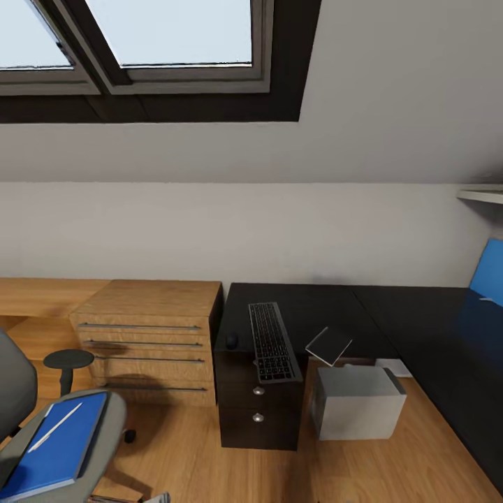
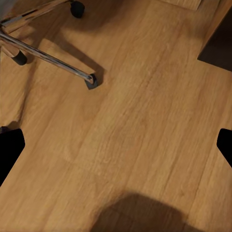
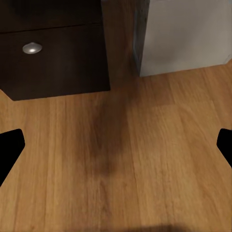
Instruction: In the bedroom, organize the workspace by keeping the computer under the desk, ensuring the monitor is on the desk, placing the keyboard on the desk next to the monitor, placing the mouse on the desk next to the keyboard, moving the folder from the swivel chair onto the desk next to the mouse, stacking the notebook on top of the folder with the pen on top of the notebook, and positioning the swivel chair next to the desk.
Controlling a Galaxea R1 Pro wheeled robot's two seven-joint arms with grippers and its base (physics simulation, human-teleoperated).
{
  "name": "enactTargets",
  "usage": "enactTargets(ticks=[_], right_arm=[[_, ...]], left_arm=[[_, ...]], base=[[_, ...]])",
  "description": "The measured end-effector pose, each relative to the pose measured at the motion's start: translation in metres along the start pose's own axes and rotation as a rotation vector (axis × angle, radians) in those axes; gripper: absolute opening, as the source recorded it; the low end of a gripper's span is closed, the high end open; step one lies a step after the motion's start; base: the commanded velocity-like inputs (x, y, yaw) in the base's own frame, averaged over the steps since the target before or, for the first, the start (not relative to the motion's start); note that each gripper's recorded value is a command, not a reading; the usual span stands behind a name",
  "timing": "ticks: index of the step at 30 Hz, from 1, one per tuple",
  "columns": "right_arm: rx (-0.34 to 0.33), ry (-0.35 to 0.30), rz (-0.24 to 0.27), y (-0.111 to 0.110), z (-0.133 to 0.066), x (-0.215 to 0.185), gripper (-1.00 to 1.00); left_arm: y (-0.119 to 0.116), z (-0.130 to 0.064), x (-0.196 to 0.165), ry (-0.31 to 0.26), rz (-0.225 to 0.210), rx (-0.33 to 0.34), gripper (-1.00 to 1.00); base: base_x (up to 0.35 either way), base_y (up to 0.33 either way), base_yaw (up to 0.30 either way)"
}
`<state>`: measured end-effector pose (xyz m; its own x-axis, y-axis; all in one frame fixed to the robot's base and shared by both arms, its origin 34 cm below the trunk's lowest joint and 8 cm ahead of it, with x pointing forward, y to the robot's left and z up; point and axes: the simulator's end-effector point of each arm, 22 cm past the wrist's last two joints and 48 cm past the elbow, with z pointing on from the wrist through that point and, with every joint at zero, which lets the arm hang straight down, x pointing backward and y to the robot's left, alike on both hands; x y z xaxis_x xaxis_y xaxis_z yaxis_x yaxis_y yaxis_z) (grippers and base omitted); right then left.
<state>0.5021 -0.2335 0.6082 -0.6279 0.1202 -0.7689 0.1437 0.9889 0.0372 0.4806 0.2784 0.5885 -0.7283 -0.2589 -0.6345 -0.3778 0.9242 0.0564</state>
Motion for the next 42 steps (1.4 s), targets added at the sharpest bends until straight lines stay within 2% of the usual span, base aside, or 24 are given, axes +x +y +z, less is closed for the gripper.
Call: enactTargets(ticks=[21,34,36,38,40,42], right_arm=[[0.0,0.0,0.0,-0.001,0.021,0.024,1.0],[0.001,0.0,0.008,-0.001,0.034,0.042,1.0],[0.01,-0.004,0.026,0.0,0.037,0.042,1.0],[0.053,-0.027,0.107,-0.005,0.043,0.032,1.0],[0.076,-0.033,0.162,-0.01,0.046,0.031,1.0],[0.085,-0.04,0.191,-0.015,0.049,0.031,1.0]], left_arm=[[-0.001,0.025,0.02,0.002,-0.006,-0.006,1.0],[-0.009,0.04,0.038,0.013,-0.005,0.009,1.0],[-0.01,0.042,0.04,0.013,-0.004,0.011,1.0],[-0.01,0.045,0.042,0.012,-0.002,0.013,1.0],[-0.01,0.048,0.044,0.011,-0.002,0.013,1.0],[-0.011,0.05,0.046,0.011,-0.001,0.013,1.0]], base=[[0.0,0.0,0.0],[0.0,0.0,0.0],[0.0,0.0,0.0],[0.0,0.0,0.0],[0.0,0.0,0.0],[0.0,0.0,0.0]])
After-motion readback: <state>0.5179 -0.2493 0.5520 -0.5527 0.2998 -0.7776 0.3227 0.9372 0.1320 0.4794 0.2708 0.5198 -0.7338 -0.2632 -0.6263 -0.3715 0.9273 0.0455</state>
